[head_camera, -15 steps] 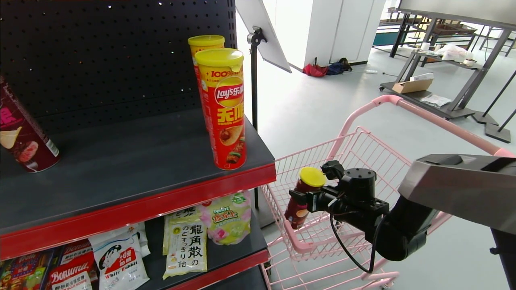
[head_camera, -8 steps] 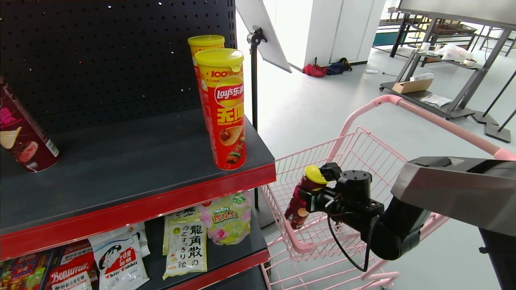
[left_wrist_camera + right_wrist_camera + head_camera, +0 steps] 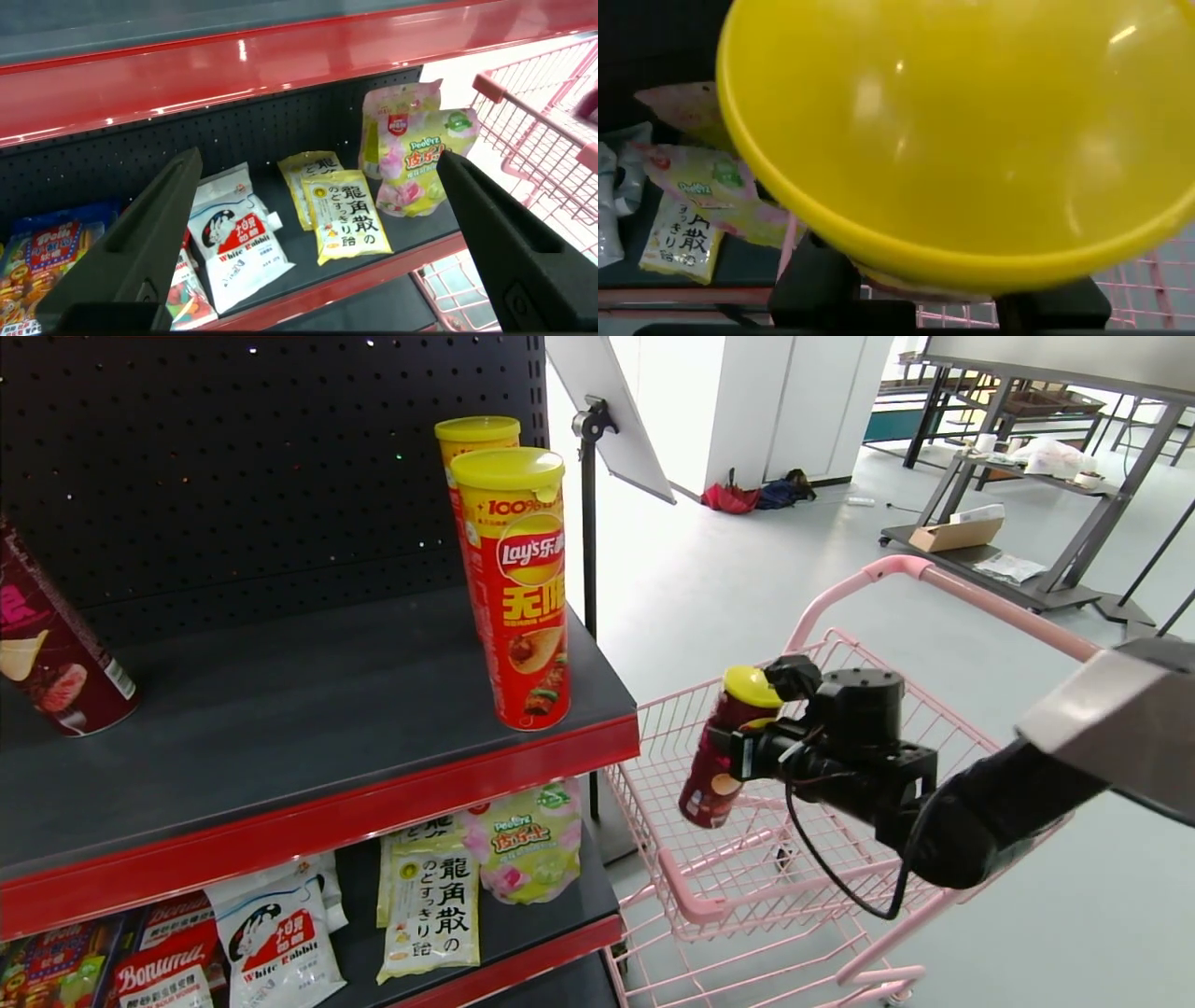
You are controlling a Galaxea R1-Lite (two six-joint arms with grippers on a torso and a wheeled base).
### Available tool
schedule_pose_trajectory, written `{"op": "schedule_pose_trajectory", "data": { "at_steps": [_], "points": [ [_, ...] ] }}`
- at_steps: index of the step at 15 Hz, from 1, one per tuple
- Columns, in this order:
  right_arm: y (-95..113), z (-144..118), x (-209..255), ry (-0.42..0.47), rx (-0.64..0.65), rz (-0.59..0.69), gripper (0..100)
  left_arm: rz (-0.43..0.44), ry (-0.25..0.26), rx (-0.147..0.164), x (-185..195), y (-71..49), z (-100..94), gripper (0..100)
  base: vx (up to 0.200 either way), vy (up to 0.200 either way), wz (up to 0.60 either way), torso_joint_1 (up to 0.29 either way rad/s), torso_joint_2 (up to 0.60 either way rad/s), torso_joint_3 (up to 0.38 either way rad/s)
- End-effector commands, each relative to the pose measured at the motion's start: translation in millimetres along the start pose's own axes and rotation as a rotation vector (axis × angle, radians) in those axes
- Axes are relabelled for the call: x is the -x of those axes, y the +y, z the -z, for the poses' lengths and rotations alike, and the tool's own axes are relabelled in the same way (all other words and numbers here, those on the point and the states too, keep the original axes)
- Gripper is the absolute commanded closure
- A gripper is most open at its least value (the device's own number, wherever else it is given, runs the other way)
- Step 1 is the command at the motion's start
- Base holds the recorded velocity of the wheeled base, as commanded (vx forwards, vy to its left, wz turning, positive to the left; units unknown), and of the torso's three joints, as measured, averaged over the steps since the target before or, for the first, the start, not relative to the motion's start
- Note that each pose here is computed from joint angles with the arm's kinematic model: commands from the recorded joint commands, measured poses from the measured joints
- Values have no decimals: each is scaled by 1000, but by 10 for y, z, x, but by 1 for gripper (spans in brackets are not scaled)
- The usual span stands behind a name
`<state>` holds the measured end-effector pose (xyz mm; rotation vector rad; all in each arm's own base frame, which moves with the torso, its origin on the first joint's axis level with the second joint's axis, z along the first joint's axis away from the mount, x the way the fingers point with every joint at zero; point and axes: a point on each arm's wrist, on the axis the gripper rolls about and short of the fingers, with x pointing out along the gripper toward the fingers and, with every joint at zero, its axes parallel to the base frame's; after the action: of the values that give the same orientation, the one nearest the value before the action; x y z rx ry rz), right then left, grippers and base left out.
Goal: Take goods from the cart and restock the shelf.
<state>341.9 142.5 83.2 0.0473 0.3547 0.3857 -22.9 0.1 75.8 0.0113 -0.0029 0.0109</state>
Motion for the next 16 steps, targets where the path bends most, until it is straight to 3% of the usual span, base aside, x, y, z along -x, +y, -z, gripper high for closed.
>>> {"op": "schedule_pose_trajectory", "data": {
  "at_steps": [1,2,4,8,11,16],
  "points": [
    [97,-1091,1027,-182,56,19,100,-1,0,1,0,0,-2,0,0,0,0,0,0,0],
    [119,-1147,1284,-185,51,53,100,-1,1,2,0,0,-1,0,0,0,0,0,0,0],
    [91,-976,1840,-156,80,179,100,-1,1,2,0,0,-1,0,0,0,0,0,0,0],
    [49,-731,2754,-93,133,202,100,0,1,2,0,0,-1,0,0,0,0,0,0,0],
    [28,-297,3461,-11,138,217,100,0,1,10,0,0,-1,0,0,0,0,0,0,0],
    [-14,322,3881,-25,110,310,100,0,1,10,0,0,-1,0,0,0,0,0,0,0]
  ]
}}
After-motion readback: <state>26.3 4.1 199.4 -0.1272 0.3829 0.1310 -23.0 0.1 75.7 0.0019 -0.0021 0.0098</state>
